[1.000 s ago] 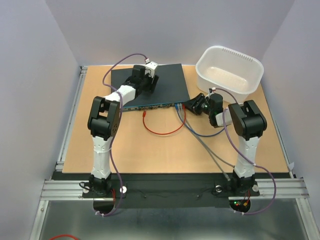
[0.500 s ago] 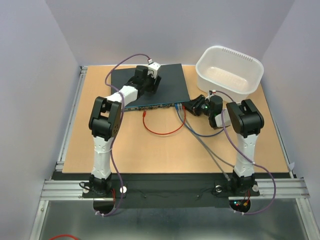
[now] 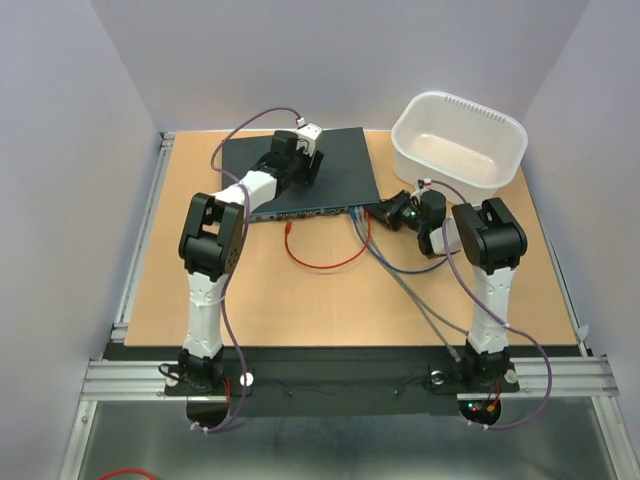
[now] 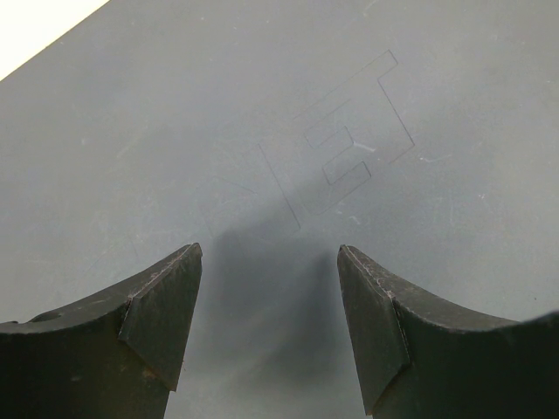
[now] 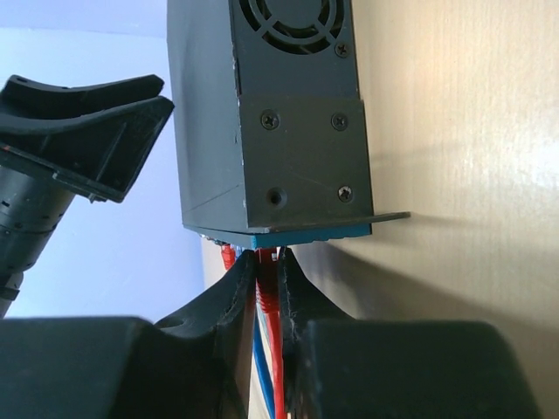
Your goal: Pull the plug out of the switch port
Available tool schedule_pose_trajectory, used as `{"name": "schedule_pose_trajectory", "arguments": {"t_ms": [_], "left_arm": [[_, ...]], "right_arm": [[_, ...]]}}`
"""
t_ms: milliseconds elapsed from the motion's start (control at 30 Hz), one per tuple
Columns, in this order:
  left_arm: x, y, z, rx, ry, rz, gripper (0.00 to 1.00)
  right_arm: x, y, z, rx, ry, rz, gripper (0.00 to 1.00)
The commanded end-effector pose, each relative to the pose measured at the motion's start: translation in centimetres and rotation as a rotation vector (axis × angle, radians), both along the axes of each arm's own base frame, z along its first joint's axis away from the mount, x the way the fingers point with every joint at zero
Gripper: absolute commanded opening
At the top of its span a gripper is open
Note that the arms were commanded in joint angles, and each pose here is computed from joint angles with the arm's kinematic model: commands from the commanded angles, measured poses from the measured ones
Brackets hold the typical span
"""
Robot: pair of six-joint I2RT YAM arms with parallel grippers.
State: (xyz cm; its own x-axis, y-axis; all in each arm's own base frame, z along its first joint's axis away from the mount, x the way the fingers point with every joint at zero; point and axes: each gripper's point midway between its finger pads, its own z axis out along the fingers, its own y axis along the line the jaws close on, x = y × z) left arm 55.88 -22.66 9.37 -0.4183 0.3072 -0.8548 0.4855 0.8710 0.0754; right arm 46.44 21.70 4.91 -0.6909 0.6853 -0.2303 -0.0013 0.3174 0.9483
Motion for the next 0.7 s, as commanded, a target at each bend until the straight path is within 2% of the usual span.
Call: {"name": "schedule_pose_trajectory", "arguments": {"t_ms": [0,367,567,667], "left_arm": [[0.6,-0.6,1.5,-0.038,-0.01,0.016,0.75],[1.3,-0.4,-0.7,-0.036,0.049,0.079,0.75],[1.5,-0.4,-0.1,-0.033,0.038,0.074,0.75],[1.3,-0.7,1.2,-0.047,0.024,0.056,0.75]], "right_arm": [[-0.2,-0.3,-0.5,-0.029,-0.018,-0.026,0.0],[-3.1,-1.0,-1.2,-0.065,0.0,0.003,0.0],[-4.1,-1.3,-1.1,-0.08,-0.002,0.007,0.0],[-4.1,-1.6,0.7,-0.097,-0.048,-0.004,0.0]]}}
